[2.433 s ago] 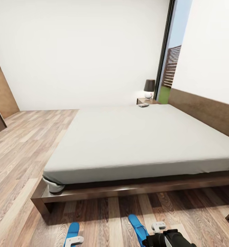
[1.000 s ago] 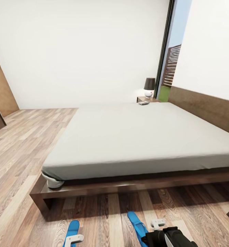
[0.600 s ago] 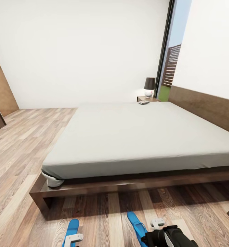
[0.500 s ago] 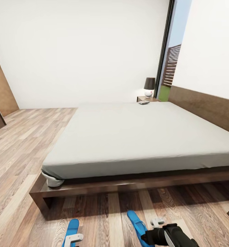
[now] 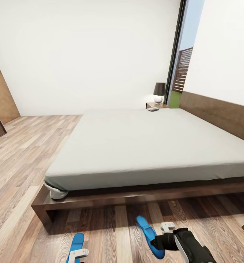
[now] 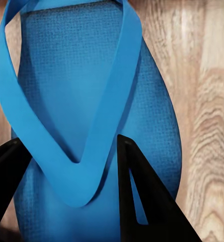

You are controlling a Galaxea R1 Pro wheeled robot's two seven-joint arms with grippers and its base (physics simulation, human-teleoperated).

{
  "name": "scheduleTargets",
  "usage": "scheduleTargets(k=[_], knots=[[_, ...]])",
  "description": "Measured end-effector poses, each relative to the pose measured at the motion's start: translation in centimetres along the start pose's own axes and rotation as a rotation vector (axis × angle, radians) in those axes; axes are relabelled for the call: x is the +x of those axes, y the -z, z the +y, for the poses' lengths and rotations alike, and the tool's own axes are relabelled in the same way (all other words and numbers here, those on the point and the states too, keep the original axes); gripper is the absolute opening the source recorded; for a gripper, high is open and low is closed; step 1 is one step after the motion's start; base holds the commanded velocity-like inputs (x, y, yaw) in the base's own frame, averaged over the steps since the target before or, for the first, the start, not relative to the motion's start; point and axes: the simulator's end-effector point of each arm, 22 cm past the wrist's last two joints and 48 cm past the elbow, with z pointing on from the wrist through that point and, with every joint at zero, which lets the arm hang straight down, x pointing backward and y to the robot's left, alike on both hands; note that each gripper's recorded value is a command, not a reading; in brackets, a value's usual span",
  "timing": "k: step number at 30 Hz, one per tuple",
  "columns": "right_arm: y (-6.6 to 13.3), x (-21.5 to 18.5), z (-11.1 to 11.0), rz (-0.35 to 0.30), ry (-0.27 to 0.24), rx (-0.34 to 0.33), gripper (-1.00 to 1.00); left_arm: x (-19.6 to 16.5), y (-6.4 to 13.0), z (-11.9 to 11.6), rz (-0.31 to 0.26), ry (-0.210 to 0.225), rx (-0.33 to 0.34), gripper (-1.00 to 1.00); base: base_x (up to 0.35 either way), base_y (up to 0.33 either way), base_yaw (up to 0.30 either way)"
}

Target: In the bedroom, move the book from the bed onto either nightstand, and place the two sandals side by side next to the bed.

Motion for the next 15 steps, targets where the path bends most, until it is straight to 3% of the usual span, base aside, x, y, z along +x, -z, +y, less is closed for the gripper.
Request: scheduleTargets(k=[15], knots=[[1.4,-2.3,0.3,-0.026,0.008,-0.005,-1.00,-0.1,0.0,-0.1,-0.006,0.000,0.001,-1.00,0.000,0.000,0.000]])
